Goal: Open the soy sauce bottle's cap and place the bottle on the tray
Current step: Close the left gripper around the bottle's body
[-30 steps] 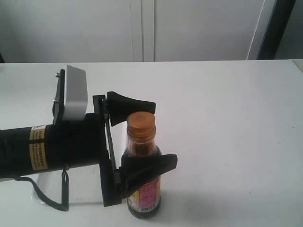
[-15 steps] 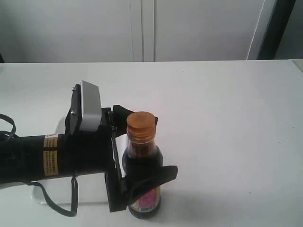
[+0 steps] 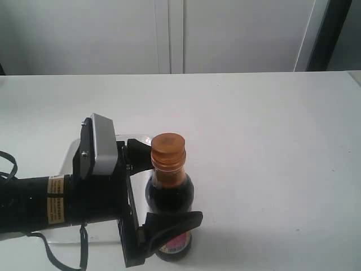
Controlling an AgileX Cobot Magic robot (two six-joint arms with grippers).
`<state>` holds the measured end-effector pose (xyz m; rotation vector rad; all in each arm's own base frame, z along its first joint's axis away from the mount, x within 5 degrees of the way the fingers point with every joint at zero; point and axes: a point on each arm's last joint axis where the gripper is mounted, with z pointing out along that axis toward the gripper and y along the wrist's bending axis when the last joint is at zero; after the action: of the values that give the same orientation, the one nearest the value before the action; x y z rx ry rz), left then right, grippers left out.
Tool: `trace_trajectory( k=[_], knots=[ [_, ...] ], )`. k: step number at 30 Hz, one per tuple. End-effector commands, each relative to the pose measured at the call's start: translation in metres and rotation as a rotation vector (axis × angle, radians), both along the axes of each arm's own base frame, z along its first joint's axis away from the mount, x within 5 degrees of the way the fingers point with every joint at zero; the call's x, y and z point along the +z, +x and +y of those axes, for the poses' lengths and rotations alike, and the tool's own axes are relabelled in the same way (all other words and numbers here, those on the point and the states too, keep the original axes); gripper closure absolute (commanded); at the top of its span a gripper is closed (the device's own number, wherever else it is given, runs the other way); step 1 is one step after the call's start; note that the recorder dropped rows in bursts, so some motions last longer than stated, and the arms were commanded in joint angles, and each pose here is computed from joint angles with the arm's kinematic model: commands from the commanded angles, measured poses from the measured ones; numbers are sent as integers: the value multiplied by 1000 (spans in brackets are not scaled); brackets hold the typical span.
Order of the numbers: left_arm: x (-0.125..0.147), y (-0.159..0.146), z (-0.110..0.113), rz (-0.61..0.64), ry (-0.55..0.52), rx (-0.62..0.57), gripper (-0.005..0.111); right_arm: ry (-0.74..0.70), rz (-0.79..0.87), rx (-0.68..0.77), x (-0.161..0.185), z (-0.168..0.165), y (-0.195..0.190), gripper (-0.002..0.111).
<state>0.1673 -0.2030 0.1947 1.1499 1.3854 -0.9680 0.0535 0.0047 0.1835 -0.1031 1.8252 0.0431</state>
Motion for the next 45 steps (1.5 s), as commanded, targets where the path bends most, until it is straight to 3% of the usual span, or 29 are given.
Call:
trace_trajectory(
  k=[1, 12, 23, 26, 29, 40, 42, 45],
  knots=[
    [-9, 1, 0, 0, 18, 11, 2, 4, -8, -7, -1, 0, 0, 108],
    [-36, 9, -3, 35, 82, 47, 2, 4, -8, -7, -1, 0, 0, 108],
    [-43, 11, -3, 35, 100, 54, 2, 4, -8, -7, -1, 0, 0, 108],
    [-43, 11, -3, 29, 102, 53, 7, 4, -8, -7, -1, 0, 0, 108],
    [-43, 11, -3, 23, 103, 52, 18, 4, -8, -7, -1, 0, 0, 108],
    [-40, 14, -15, 18, 83, 30, 20, 19, -6, -11, -1, 0, 0, 108],
    [-40, 13, -15, 15, 85, 23, 30, 19, -6, -11, -1, 0, 0, 108],
    [-40, 12, -15, 6, 92, 4, 65, 19, -6, -11, -1, 0, 0, 108]
  ],
)
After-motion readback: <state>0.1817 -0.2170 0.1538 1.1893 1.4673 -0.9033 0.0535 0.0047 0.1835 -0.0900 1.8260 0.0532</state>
